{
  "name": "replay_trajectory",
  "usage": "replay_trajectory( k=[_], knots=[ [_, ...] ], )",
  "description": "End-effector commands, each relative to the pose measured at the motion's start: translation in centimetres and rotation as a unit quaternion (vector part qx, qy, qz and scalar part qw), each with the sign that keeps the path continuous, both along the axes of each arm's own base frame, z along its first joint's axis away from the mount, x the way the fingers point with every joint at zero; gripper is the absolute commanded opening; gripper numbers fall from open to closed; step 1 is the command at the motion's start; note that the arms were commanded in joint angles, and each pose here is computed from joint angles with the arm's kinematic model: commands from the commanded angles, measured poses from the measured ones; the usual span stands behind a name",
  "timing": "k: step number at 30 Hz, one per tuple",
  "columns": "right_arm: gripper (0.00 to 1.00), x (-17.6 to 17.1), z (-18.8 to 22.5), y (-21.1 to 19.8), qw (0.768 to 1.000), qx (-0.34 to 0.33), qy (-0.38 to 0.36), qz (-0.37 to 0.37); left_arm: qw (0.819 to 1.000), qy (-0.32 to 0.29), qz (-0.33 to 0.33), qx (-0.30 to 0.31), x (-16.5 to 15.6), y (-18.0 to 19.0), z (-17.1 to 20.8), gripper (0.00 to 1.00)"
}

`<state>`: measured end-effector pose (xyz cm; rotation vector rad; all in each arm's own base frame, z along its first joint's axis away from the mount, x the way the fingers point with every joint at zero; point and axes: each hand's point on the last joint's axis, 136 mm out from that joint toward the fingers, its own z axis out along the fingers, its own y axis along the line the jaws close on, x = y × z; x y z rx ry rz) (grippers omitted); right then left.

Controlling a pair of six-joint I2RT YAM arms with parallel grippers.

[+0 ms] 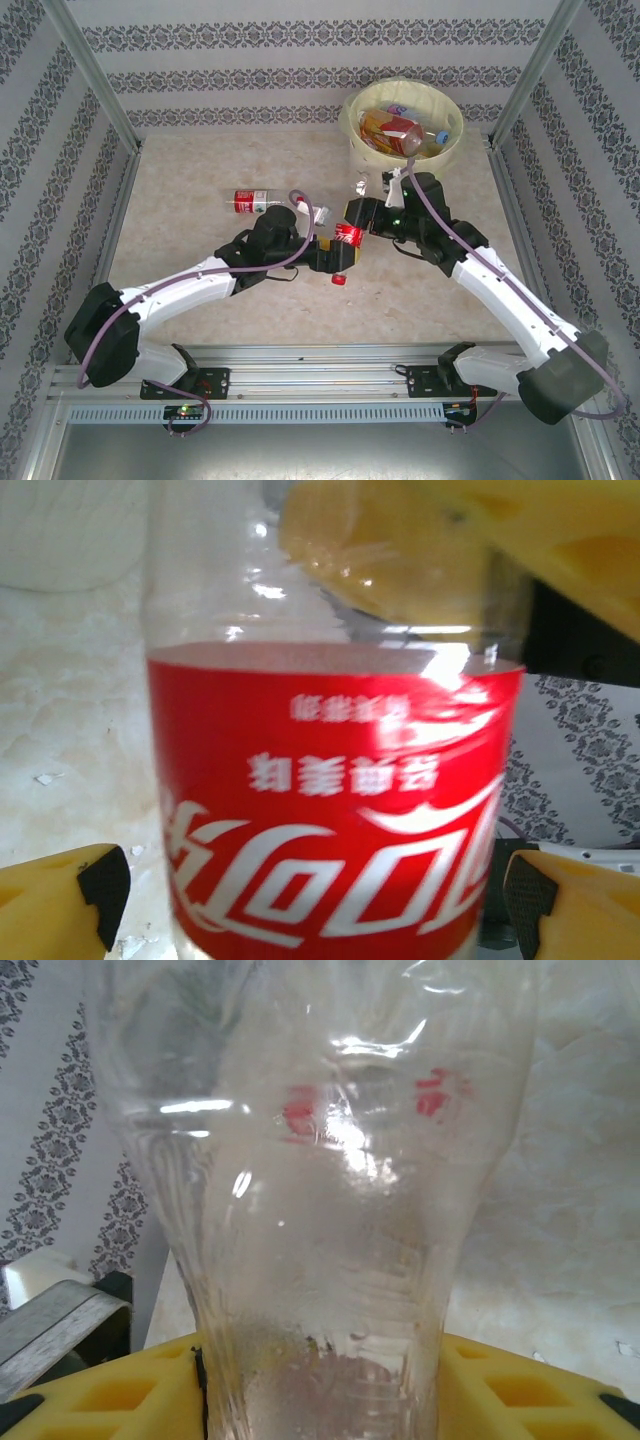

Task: Put the plastic bottles in the bin

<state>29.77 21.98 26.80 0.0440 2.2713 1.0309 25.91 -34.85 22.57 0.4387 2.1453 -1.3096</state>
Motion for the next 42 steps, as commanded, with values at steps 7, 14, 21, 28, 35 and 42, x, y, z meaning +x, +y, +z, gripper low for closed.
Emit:
replay_trajectory(
  k=[7,14,21,28,35,42],
  knots=[
    [0.52,-0.1,6.9,-6.5,0.987,-0.121,-0.092,-0.049,0.993,-0.107,0.007,0.050,-0.4,2.1,4.6,1.00],
    [0.52,2.0,12.2,-13.1,0.952,-0.238,-0.145,-0.126,0.985,-0.140,0.009,0.100,-0.6,3.7,5.6,1.00],
    [0.51,6.0,17.7,-17.0,0.907,-0.325,-0.200,-0.179,0.982,-0.136,0.013,0.127,-0.5,4.3,5.2,1.00],
    [0.51,10.7,20.6,-18.2,0.865,-0.392,-0.238,-0.203,0.982,-0.132,0.022,0.137,0.0,4.4,5.4,1.00],
    [0.50,15.5,21.3,-18.9,0.824,-0.462,-0.255,-0.208,0.982,-0.123,0.031,0.140,0.4,4.4,5.2,1.00],
    [0.52,19.7,20.2,-18.2,0.806,-0.495,-0.263,-0.192,0.981,-0.121,0.034,0.147,0.9,4.3,4.8,1.00]
  ],
)
